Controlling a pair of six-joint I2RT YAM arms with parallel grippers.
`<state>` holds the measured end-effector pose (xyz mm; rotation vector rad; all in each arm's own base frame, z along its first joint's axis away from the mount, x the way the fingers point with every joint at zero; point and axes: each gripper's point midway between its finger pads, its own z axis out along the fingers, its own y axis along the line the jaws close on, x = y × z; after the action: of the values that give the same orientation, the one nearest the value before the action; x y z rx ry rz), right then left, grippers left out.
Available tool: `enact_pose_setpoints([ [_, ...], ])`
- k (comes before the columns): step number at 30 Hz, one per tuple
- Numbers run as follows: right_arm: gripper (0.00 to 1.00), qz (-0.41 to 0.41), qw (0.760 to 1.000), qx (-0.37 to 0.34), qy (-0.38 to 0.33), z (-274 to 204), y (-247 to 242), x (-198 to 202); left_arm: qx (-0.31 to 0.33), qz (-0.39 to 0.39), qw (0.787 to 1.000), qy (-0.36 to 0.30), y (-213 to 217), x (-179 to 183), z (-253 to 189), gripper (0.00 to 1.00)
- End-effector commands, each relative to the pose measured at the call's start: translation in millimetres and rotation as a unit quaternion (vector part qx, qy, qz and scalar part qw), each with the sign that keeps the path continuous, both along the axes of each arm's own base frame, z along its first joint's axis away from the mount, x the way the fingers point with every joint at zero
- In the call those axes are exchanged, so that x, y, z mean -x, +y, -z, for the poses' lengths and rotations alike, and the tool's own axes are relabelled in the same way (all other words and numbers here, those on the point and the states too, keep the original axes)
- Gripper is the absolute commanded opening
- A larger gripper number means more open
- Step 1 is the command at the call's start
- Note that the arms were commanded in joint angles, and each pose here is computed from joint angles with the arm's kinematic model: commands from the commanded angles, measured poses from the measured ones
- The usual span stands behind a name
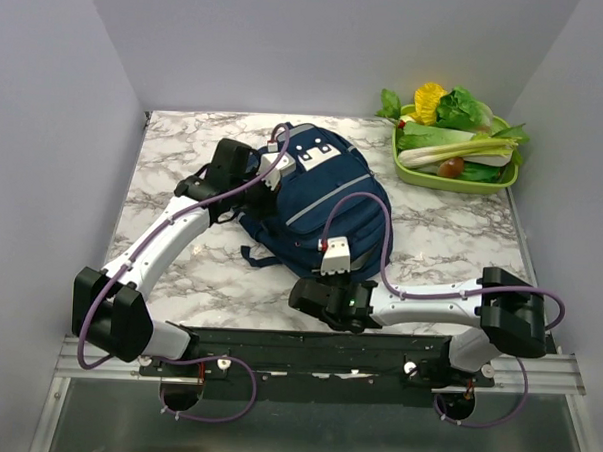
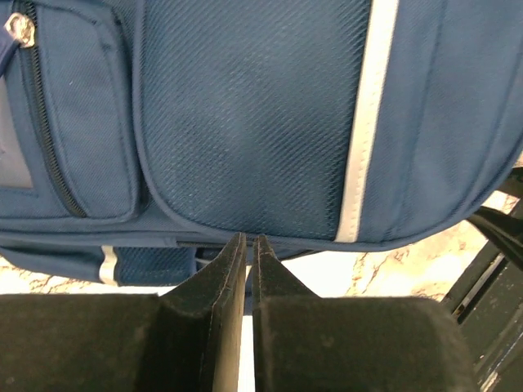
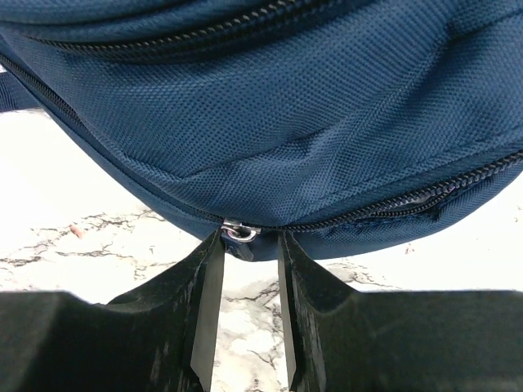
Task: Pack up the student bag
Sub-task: Adjust the student bag at the center of the board.
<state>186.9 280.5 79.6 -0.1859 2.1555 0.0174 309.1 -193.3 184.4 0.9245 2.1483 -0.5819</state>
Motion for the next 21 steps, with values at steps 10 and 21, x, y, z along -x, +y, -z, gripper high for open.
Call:
enact_pose_setpoints([
  [10, 0.53, -0.001, 0.999, -0.042, -0.035, -11, 27, -7, 0.015, 0.025, 0.999, 0.017, -30, 7, -3, 0.15],
  [21, 0.39, 0.044, 0.997, -0.046, -0.039, -5, 25, -11, 0.016, 0.036, 0.999, 0.021, -40, 15, -1, 0.15],
])
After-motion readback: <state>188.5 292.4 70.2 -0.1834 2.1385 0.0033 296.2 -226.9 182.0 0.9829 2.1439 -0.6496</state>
